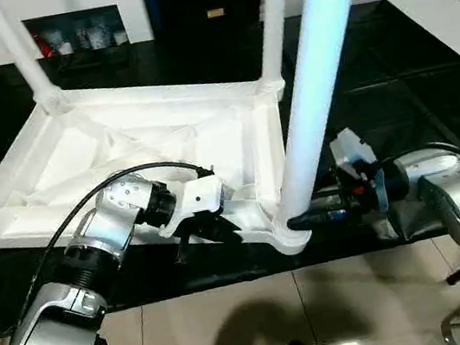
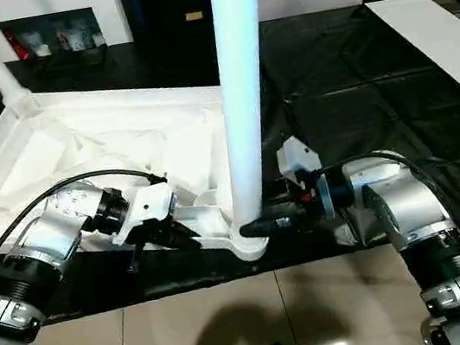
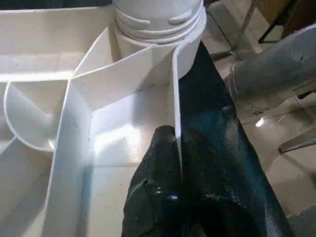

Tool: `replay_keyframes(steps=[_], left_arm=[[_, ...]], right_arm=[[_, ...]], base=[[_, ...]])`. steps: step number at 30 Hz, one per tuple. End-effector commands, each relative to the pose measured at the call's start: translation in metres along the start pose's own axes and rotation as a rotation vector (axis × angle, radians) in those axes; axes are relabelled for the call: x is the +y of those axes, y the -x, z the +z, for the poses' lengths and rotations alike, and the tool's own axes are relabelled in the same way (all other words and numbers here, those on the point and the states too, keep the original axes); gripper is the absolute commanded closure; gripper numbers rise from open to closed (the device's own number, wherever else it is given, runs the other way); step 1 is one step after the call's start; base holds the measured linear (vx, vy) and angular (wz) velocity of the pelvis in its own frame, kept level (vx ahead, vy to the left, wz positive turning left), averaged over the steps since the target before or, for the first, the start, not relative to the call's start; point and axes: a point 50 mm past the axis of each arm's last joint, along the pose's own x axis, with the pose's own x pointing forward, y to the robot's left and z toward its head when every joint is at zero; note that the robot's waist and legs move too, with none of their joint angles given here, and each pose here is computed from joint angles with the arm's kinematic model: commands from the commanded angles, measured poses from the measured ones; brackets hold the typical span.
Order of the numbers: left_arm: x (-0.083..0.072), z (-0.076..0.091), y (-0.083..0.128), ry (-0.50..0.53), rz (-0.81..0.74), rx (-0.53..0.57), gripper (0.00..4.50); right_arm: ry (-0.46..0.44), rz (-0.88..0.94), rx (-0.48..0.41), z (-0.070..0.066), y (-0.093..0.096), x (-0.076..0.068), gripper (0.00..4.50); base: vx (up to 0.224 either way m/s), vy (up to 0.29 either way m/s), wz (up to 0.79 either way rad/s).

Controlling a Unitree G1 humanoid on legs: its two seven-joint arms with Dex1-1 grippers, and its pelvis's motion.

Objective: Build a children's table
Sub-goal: Rotate leg to tighten

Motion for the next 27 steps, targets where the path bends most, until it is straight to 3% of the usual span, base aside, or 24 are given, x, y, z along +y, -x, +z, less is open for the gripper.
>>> replay_keyframes(steps=[1, 6, 14, 20, 27], left_arm=[[0.000, 0.008, -0.003, -0.062, -0.052, 0.009, 4.50], [0.000, 0.007, -0.003, -0.061, -0.051, 0.012, 4.50], [0.003, 0.009, -0.004, -0.015, -0.010, -0.017, 4.50], [0.019, 0.012, -0.007, 0.145, 0.175, -0.051, 4.50], [0.043, 0.030, -0.019, 0.320, 0.408, -0.106, 4.50]], right_arm=[[-0.002, 0.020, -0.008, 0.003, 0.000, 0.000, 1.89], [-0.035, 0.056, 0.000, 0.000, -0.002, 0.002, 2.36], [-0.094, 0.063, -0.059, 0.003, -0.010, 0.005, 2.51], [-0.136, -0.188, -0.084, 0.009, -0.036, -0.005, 2.51], [-0.247, -0.490, -0.107, 0.015, -0.075, -0.020, 2.51]], base=[[0.000, 0.000, 0.00], [0.000, 0.000, 0.00], [0.000, 0.000, 0.00], [0.000, 0.000, 0.00], [0.000, 0.000, 0.00]])
